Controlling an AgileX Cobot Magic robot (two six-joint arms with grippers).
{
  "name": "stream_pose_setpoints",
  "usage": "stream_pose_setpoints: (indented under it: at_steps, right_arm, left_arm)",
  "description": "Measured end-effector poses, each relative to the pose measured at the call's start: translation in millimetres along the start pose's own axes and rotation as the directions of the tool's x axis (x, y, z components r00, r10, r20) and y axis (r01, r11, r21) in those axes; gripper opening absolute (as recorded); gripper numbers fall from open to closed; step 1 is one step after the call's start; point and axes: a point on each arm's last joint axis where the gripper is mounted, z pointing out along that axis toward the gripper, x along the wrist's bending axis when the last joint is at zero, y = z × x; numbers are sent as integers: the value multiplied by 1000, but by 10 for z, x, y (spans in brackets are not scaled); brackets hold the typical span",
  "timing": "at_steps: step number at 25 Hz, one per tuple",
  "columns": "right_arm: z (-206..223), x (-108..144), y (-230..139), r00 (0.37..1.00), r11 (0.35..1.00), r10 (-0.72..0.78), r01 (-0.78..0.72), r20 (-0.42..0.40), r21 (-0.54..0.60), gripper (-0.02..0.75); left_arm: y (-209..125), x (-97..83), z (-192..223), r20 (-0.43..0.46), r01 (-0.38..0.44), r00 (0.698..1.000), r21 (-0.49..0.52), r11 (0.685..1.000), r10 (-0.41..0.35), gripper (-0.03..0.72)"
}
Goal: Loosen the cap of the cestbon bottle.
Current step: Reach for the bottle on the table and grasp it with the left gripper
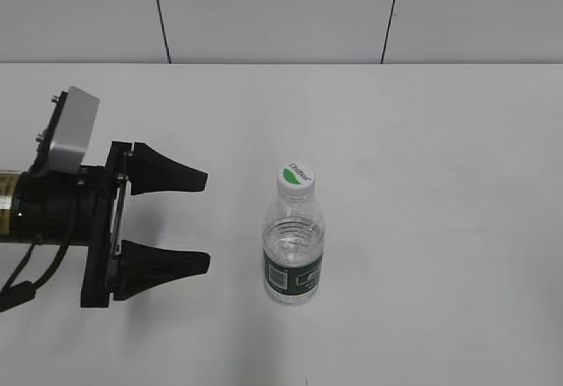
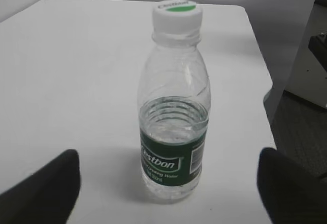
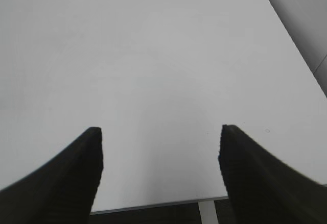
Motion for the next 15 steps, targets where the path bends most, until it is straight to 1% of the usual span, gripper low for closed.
stream_pose_setpoints:
  at_steps: [1, 3, 5, 8, 12, 15]
  right_arm:
    - [0, 0, 0, 1000, 1000, 0, 0, 0, 0, 547]
    - [0, 0, 0, 1000, 1000, 0, 0, 0, 0, 547]
    - [0, 0, 0, 1000, 1000, 0, 0, 0, 0, 547]
    - [0, 0, 0, 1000, 1000, 0, 0, 0, 0, 547]
    - [0, 0, 0, 1000, 1000, 0, 0, 0, 0, 547]
    - [0, 0, 0, 1000, 1000, 0, 0, 0, 0, 547]
  left_arm:
    - [-19, 21, 11, 2, 4, 1000, 1, 1000, -4, 638]
    - [-74, 64, 38, 7, 19, 1000, 5, 1000, -19, 657]
    - [-121, 103, 65, 14, 29, 999, 9, 1000, -29, 659]
    - [-183, 145, 162, 47, 34, 998, 17, 999, -35, 659]
    - [-190, 177, 340, 100, 11, 995, 18, 1000, -13, 657]
    - [-182, 192, 443, 120, 0, 993, 14, 1000, -2, 657]
